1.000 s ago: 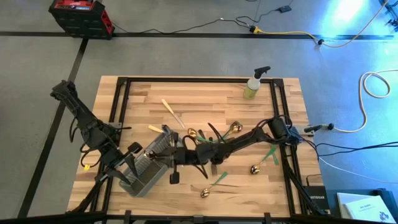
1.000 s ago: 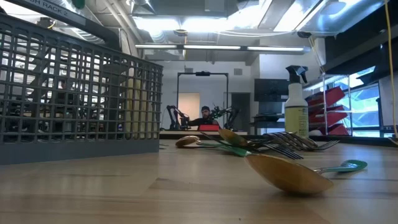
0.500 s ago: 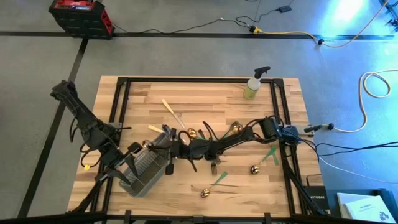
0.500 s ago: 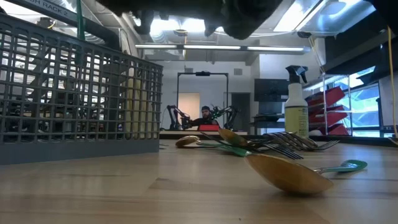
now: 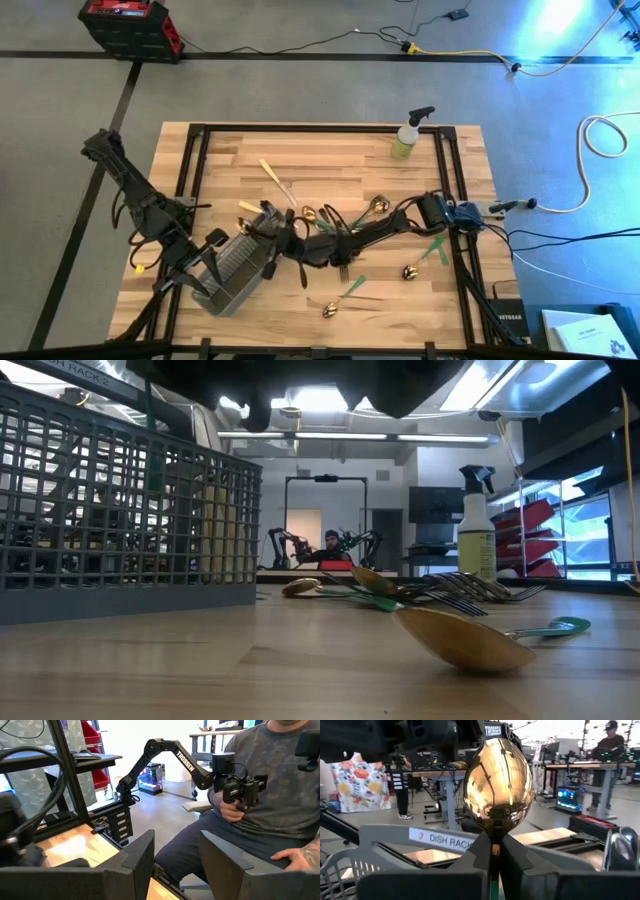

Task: Sort silverware
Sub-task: Put the spoon into the silverware tray

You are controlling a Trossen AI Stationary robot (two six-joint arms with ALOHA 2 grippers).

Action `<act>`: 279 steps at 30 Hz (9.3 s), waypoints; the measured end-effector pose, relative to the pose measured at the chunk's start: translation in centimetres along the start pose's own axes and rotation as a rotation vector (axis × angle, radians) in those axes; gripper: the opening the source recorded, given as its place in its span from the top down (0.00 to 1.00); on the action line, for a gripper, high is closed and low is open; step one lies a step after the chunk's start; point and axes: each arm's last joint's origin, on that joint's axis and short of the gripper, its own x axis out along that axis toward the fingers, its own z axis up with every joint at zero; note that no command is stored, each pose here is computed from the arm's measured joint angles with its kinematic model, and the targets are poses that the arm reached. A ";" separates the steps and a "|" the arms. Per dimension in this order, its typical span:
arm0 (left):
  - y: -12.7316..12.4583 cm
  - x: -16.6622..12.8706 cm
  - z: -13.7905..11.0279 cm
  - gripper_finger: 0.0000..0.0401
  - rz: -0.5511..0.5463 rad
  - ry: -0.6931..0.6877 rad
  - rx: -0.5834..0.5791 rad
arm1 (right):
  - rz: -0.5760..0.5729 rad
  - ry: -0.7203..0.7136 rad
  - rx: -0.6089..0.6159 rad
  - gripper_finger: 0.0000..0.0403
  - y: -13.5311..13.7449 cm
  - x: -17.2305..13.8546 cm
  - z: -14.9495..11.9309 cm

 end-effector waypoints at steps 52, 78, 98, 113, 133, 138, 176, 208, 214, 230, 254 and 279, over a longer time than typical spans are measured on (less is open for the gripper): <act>0.0 0.0 0.0 0.65 0.000 0.000 0.000 | -0.032 0.018 0.018 0.82 0.1 -0.2 -0.2; 0.0 0.0 0.0 0.65 0.000 0.000 0.000 | -0.030 0.015 0.021 0.61 0.2 -0.2 -0.1; 0.0 0.0 0.0 0.65 0.000 0.000 0.000 | -0.020 0.012 0.023 0.48 0.2 -0.2 0.0; 0.0 0.0 0.0 0.65 0.000 -0.001 0.000 | -0.044 -0.057 -0.105 0.48 1.3 -1.4 4.5; 0.0 0.0 0.0 0.65 0.000 0.000 0.000 | 0.133 0.412 -0.184 0.48 7.5 -8.4 2.4; 0.0 0.0 0.0 0.65 -0.001 0.000 0.000 | 0.306 0.614 -0.152 0.48 8.2 -10.7 2.4; -0.2 -0.3 -2.2 0.65 -0.019 0.233 0.008 | 0.589 1.322 -0.517 0.63 6.0 -16.8 -0.9; -0.3 -1.0 -4.0 0.65 -0.034 0.433 0.016 | 0.596 1.380 -0.527 0.73 6.2 -16.8 -3.5; -0.3 -1.0 -4.0 0.65 -0.034 0.433 0.016 | 0.605 1.370 -0.516 0.84 6.3 -16.7 -3.5; -0.3 -0.9 -4.1 0.65 -0.034 0.435 0.016 | 0.604 1.366 -0.512 1.00 6.3 -16.7 -3.5; -0.3 -0.9 -4.1 0.65 -0.034 0.437 0.015 | 0.518 1.429 -0.395 0.77 6.3 -16.5 -2.6; -0.3 -0.9 -4.1 0.65 -0.034 0.437 0.015 | 0.471 1.458 -0.360 0.99 6.4 -16.2 -3.3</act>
